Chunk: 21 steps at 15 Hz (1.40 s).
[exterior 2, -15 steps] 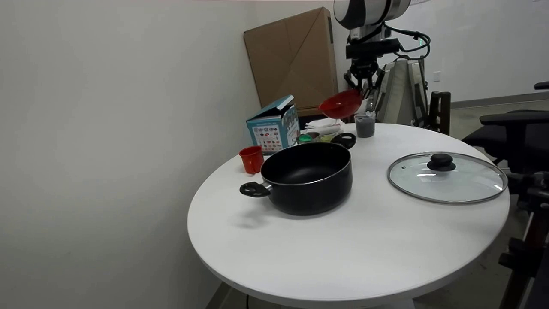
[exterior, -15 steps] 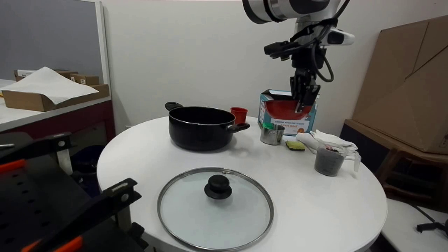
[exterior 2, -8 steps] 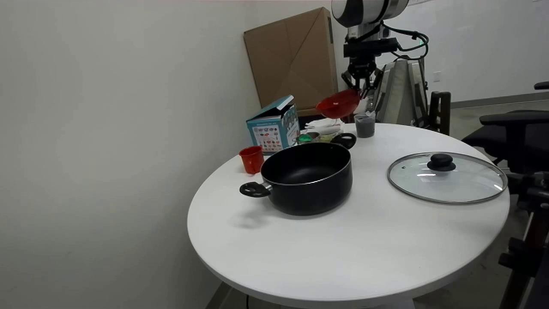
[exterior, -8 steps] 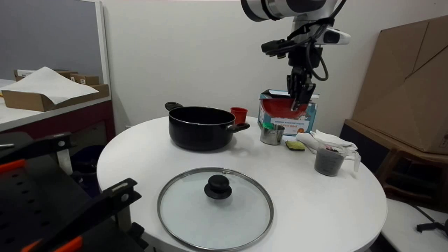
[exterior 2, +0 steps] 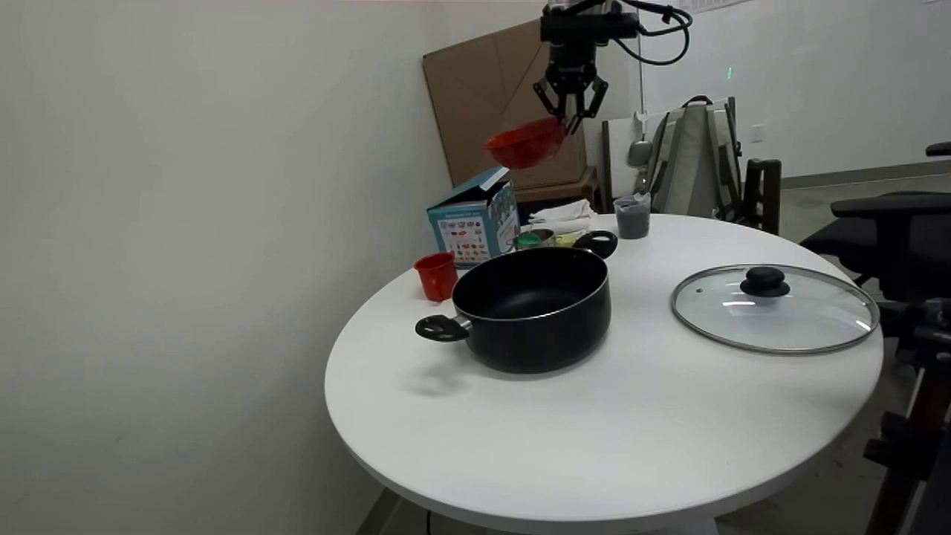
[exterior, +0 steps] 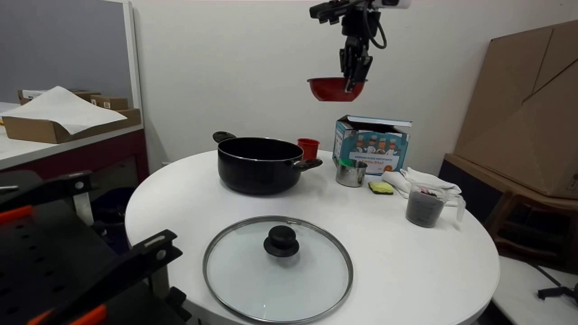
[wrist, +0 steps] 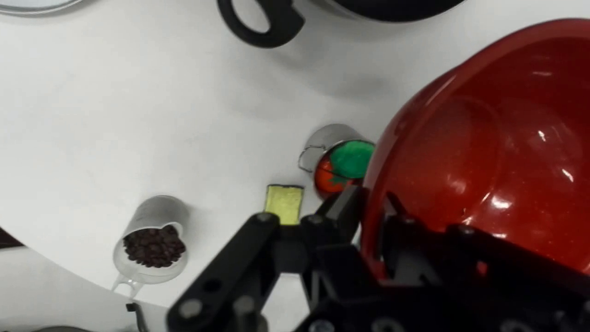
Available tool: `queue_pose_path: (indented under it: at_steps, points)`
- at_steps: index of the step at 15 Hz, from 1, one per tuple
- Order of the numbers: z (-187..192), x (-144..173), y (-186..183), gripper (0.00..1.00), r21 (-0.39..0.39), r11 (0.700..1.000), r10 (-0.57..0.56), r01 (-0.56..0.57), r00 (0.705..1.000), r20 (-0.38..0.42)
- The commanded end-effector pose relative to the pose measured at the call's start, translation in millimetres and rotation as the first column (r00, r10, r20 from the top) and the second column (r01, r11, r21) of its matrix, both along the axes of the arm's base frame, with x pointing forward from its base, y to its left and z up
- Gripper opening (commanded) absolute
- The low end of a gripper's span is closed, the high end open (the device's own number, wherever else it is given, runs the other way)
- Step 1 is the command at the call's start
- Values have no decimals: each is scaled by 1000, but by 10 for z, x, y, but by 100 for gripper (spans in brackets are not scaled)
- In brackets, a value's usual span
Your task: Move the orange bowl away from the jar
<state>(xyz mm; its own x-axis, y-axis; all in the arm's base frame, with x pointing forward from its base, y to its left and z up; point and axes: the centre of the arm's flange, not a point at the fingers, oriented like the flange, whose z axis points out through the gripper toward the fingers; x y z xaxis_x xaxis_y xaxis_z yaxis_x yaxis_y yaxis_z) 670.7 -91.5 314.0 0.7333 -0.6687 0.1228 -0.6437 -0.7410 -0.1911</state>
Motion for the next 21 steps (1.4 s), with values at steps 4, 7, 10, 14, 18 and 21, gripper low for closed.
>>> queue_pose_path:
  at_steps: [4, 7, 10, 14, 18, 21]
  points:
    - [242, -140, 1258, 7, 104, 968, 231, -227, 972, -35]
    - [108, -407, 1817, 7, 159, 930, 346, -331, 935, -75]
    - [-61, -732, 2194, 7, 203, 887, 444, -415, 887, -126]
    - [-161, -1271, 2347, 7, 200, 853, 515, -482, 839, -174]
    - [-101, -1694, 2168, 7, 188, 851, 521, -490, 830, -199]
    - [-58, -1951, 1981, 7, 168, 864, 501, -474, 840, -209]
